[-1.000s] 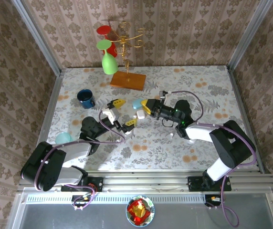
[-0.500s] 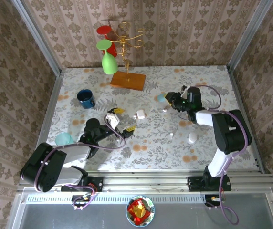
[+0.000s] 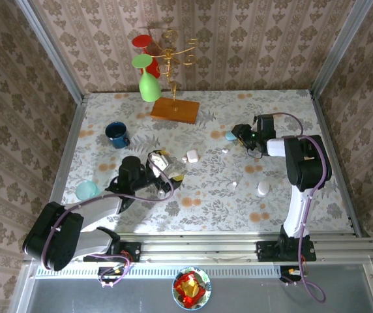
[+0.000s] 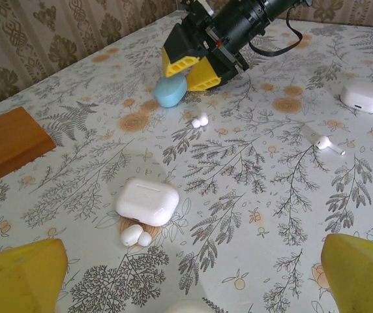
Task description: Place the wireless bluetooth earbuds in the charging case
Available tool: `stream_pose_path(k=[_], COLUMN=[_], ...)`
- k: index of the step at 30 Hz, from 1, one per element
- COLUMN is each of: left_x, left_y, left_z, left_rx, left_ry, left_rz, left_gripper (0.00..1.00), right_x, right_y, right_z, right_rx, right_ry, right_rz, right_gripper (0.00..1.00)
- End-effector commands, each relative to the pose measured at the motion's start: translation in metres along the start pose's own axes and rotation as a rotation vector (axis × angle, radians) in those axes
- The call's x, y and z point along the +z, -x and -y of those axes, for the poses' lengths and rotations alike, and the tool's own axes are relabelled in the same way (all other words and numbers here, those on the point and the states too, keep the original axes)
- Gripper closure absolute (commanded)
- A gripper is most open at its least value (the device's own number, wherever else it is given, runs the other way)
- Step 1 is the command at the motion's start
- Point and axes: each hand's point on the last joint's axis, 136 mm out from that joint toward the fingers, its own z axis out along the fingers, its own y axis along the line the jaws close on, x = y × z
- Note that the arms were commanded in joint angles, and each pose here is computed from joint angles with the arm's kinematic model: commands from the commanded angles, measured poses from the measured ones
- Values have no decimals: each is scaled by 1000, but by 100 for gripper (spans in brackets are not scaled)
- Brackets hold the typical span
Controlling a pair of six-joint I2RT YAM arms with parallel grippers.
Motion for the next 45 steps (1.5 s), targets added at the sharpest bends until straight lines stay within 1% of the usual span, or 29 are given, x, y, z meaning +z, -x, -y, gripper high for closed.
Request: stream_pose_path(k=[1, 5, 10, 13, 15, 18, 20, 24, 27, 31, 33, 38, 45], left_x=[1, 1, 1, 3, 3, 2, 3, 6, 7, 9, 9, 9, 10], left_y=[1, -3, -7, -5, -6, -9, -11, -13, -14, -14, -14, -15, -14], left_z=[1, -6, -21, -22, -23, -24, -23, -18, -16, -13, -13, -12, -10], left_rx=[11, 5, -21, -26, -29, -22, -23, -28, -25, -11, -13, -15, -13], left_ry=[-8, 34, 113, 108, 122, 130, 126, 100, 91, 72, 69, 68, 51], left_rz=[-31, -47, -86, -114, -133, -133, -129, -115, -115, -113, -111, -110, -106], left_gripper=[0, 0, 0, 0, 0, 0, 0, 0, 0, 0, 0, 0, 0], right_x=[-8, -35, -72, -94, -114, -147, -174, -213, -234, -240, -236, -222, -200], right_y=[5, 10, 3, -12, -29, -53, -62, -88, -106, -120, -124, -133, -145], right_z=[5, -1, -6, -8, -7, 6, 16, 46, 67, 84, 88, 100, 107], right_rx=[-64, -142, -244, -297, -369, -473, -479, -452, -439, -410, -407, -385, -354], right_ry=[-77, -138, -213, -265, -347, -523, -613, -720, -779, -804, -800, -844, -825], right_rz=[10, 51, 83, 68, 72, 88, 110, 123, 101, 69, 48, -25, -101], right_gripper=[41, 34, 32, 31, 31, 31, 30, 29, 28, 27, 26, 25, 26])
